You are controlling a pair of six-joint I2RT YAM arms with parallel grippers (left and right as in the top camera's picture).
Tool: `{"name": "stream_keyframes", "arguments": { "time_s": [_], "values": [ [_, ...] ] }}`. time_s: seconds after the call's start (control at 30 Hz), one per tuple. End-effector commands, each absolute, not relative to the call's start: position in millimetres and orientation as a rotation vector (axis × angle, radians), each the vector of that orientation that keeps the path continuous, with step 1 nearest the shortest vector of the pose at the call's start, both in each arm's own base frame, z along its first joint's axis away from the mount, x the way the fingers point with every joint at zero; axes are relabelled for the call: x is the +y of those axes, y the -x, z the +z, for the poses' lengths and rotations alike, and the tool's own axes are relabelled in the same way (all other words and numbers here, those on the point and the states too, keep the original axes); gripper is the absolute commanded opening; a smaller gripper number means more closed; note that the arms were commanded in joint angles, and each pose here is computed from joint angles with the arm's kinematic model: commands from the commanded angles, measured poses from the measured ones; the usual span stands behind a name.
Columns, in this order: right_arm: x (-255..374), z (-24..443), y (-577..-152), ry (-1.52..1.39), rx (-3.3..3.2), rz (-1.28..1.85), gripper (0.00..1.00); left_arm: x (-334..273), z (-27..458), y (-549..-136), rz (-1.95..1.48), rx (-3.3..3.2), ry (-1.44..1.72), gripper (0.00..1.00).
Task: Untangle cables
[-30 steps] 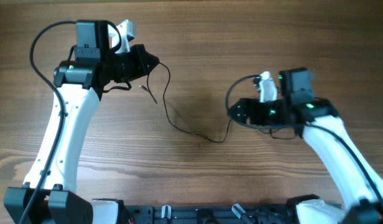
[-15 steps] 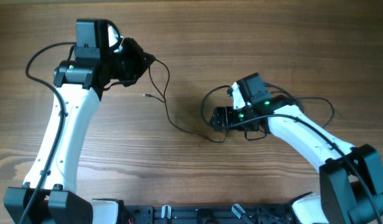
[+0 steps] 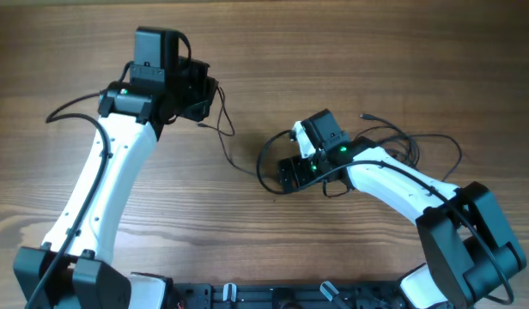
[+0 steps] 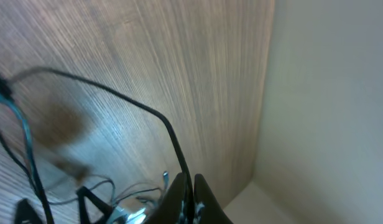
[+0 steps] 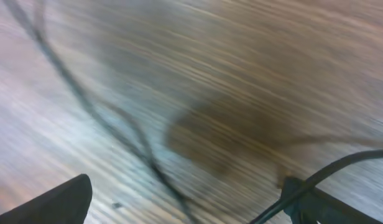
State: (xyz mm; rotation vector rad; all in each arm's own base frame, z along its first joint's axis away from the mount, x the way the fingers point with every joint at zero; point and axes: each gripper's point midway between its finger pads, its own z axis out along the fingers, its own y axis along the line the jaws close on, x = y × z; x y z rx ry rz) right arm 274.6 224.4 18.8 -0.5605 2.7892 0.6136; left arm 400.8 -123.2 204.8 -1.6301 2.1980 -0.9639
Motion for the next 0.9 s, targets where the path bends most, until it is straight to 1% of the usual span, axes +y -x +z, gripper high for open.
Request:
{"name": "stream_keyframes", "arguments": {
  "time_s": [0.0,0.17,0.3,0.37,0.5,0.63,0.87],
  "values": [
    [250.7,24.6,-259.3,0.816,2.676,0.836,1.00,-123.1,187.6,-406.9,-0.933,2.100,1.852,0.04],
    [251.9,25.1,-268.9,0.871,2.612,0.773,1.00,-134.1,167.1,-408.1,-0.919,2.087,1.982,0.04],
    [238.3,18.6,-285.1,0.707,2.666,0.616,1.00,-158.9,164.5,-414.3,-1.021,2.164,1.918,0.06],
    [235.1,18.0,-289.8,0.625,2.685,0.590,1.00,-168.3,162.4,-412.7,-1.033,2.197,1.895,0.06],
    [238.1,20.1,-291.9,0.633,2.666,0.605,1.00,-188.4,157.3,-405.9,-1.024,2.283,1.805,0.06],
    [242.6,24.7,-299.2,0.625,2.627,0.618,1.00,-206.3,142.3,-398.2,-0.957,2.340,1.766,0.07],
    [246.0,30.2,-309.5,0.171,2.702,0.719,1.00,-199.2,112.7,-395.7,-0.826,2.407,1.755,0.09]
  ]
}}
